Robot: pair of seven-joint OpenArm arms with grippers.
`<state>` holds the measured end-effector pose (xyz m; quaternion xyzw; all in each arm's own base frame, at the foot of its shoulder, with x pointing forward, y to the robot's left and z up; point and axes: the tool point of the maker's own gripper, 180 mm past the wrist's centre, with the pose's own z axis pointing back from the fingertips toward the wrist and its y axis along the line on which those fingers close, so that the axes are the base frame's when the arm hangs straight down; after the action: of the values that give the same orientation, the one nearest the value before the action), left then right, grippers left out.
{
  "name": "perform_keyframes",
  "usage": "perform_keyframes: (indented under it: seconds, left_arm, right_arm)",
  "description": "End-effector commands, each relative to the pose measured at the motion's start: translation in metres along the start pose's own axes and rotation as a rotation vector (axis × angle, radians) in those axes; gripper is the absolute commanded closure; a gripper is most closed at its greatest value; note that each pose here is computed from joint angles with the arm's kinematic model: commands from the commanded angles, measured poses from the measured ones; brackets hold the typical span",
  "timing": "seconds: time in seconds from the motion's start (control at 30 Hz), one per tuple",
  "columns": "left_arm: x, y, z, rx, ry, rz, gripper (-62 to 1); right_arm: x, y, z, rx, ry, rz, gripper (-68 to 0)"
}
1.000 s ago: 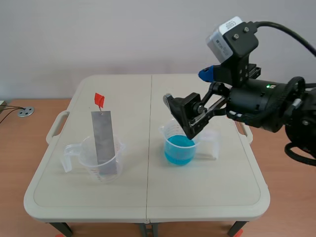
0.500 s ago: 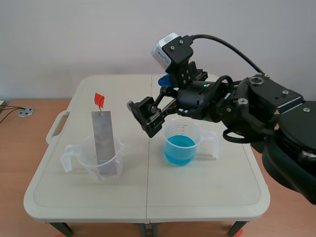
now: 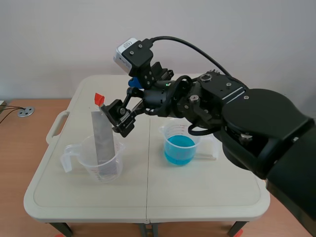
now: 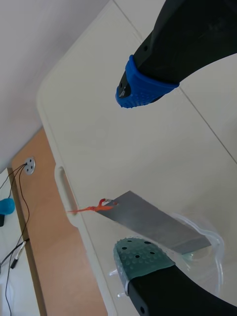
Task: Hold the metal plate by the orange handle, dip it into the blue solution, take it out and point at it, then put the plate back in the beaker on the left.
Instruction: 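Lift the metal plate out of the left beaker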
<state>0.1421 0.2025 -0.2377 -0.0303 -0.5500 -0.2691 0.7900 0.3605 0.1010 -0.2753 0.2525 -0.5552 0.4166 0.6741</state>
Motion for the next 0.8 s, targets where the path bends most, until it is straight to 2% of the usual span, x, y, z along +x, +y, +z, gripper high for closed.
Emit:
perform_keyframes:
  seconds: [0.0, 0.1, 0.27, 0.4, 0.53, 0.77]
  left_arm:
    - [0.006, 0.001, -0.001, 0.007, -0.028, 0.008, -3.1]
    - [0.006, 0.001, -0.001, 0.006, -0.027, 0.009, -3.1]
    - [0.006, 0.001, -0.001, 0.007, -0.028, 0.008, -3.1]
    - [0.006, 0.001, -0.001, 0.007, -0.029, 0.008, -3.1]
    - [0.006, 0.001, -0.001, 0.007, -0.029, 0.008, -3.1]
    - [0.007, 0.001, -0.001, 0.007, -0.03, 0.008, -3.1]
  right_arm:
    - [0.019, 0.0, -0.007, 0.008, -0.044, 0.017, -53.5]
    - [0.015, 0.008, -0.015, 0.027, -0.041, 0.025, -53.5]
    - [0.018, 0.014, -0.025, 0.041, -0.077, 0.035, -53.5]
    - [0.021, 0.013, -0.03, 0.04, -0.085, 0.034, -52.8]
    - [0.027, 0.009, -0.031, 0.033, -0.119, 0.034, -51.2]
    - [0.028, 0.013, -0.035, 0.04, -0.117, 0.046, -47.8]
